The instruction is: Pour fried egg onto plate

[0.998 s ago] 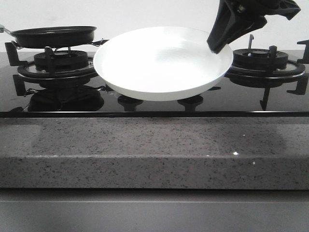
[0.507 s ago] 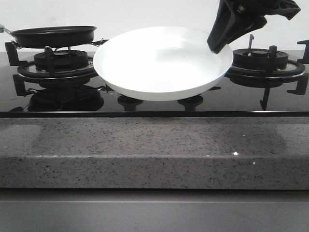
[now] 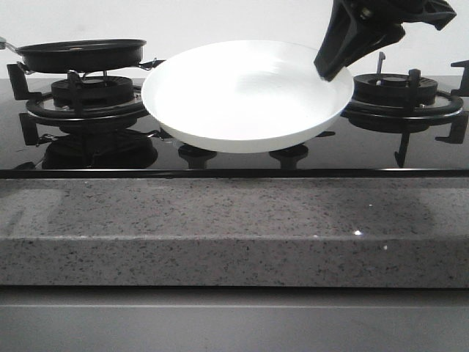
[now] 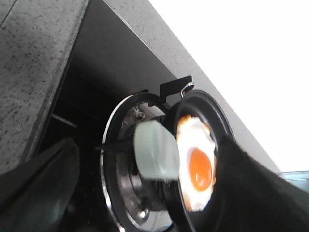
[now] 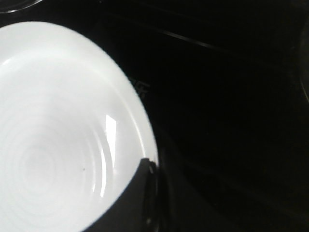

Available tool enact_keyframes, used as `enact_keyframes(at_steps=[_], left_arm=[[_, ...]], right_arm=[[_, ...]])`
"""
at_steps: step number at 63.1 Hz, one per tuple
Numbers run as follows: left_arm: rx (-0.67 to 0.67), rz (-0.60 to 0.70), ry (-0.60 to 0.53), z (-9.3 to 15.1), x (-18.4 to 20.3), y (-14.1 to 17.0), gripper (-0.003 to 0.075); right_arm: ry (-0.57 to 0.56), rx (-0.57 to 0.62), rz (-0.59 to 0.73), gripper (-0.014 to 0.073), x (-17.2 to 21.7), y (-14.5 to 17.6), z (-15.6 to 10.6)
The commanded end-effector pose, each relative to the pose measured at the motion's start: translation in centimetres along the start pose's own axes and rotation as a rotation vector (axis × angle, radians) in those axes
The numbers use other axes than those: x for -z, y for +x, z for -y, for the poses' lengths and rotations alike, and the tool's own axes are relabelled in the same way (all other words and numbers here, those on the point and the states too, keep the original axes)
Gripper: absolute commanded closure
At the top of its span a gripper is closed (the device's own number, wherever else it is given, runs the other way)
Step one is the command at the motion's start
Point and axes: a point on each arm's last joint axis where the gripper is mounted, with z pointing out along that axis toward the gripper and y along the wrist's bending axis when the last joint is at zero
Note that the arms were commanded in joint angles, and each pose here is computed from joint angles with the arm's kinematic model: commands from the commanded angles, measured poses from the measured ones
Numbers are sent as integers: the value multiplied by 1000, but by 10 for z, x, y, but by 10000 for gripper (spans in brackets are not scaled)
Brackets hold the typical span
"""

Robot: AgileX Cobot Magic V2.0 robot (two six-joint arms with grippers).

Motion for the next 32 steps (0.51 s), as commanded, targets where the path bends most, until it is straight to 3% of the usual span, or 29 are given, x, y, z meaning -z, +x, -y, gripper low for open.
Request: enact_keyframes(at_steps=[1, 24, 32], left_arm=[[-1, 45, 126, 27, 0, -11, 156], [13, -40, 229, 30, -29, -12, 159], [14, -39, 231, 30, -29, -12, 262]], right_arm=[[-12, 1, 107, 711, 18, -14, -6], [-12, 1, 106, 711, 18, -14, -6], [-12, 1, 106, 711, 18, -14, -6]])
